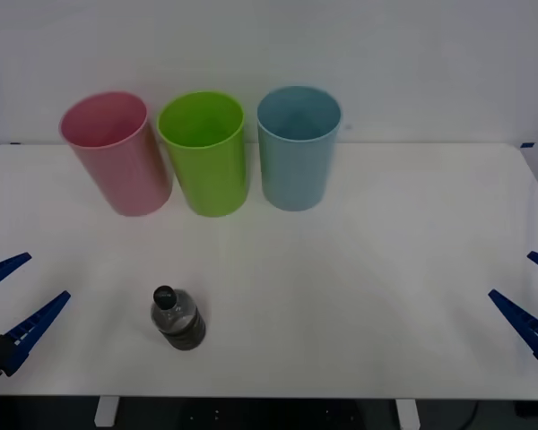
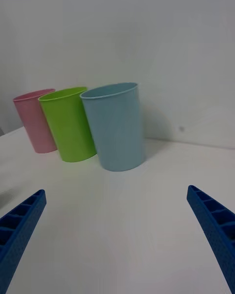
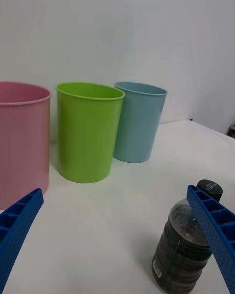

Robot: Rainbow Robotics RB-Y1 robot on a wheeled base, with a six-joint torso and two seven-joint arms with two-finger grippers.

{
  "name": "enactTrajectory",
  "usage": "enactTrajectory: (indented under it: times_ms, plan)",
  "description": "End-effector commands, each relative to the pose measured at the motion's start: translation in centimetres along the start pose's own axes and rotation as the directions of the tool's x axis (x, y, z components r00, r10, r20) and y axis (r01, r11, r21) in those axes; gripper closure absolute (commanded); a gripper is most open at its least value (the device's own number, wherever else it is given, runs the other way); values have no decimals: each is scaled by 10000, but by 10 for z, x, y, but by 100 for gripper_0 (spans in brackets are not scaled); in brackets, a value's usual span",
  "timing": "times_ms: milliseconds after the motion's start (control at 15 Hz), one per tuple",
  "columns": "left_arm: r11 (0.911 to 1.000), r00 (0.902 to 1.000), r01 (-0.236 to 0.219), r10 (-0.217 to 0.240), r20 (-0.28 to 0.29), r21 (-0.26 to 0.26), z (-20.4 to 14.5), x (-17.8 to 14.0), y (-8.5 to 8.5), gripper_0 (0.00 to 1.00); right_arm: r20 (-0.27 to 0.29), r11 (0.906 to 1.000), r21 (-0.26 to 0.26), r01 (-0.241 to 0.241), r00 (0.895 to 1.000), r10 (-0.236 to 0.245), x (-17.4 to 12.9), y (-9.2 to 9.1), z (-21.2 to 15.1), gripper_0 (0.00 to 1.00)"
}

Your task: Grasp the object on the table and drop it into the matching bin: aluminum can to the light blue bin, PET bottle to the pink bin.

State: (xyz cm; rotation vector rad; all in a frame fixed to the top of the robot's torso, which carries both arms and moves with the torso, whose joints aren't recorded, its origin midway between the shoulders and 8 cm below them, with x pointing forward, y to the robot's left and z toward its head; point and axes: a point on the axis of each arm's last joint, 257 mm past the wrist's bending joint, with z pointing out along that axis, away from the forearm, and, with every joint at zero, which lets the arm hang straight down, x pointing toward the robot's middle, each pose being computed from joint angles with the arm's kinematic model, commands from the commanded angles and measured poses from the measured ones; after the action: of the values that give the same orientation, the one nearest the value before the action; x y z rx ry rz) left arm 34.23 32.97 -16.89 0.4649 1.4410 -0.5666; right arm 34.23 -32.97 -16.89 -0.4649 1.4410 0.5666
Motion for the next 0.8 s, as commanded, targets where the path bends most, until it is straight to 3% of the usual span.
enactTrajectory:
  times_ms: [67,133,333,667,800]
  plan:
    - [10000,10000,0,0,0,0,0,0,0,0,0,10000,0,0,10000,0,0,0,0,0]
    - [9995,9996,255,-252,152,-165,-1,4,0,0,0,10000,0,0,10000,0,0,0,0,0]
    - [9992,9988,389,-389,307,15,0,-1,-3,0,0,10000,0,0,10000,0,0,0,0,0]
    - [9996,9996,266,-265,-118,42,-5,6,3,0,0,10000,0,0,10000,0,0,0,0,0]
    - [9996,9981,137,-122,-605,247,-5,18,4,0,0,10000,0,0,10000,0,0,0,0,0]
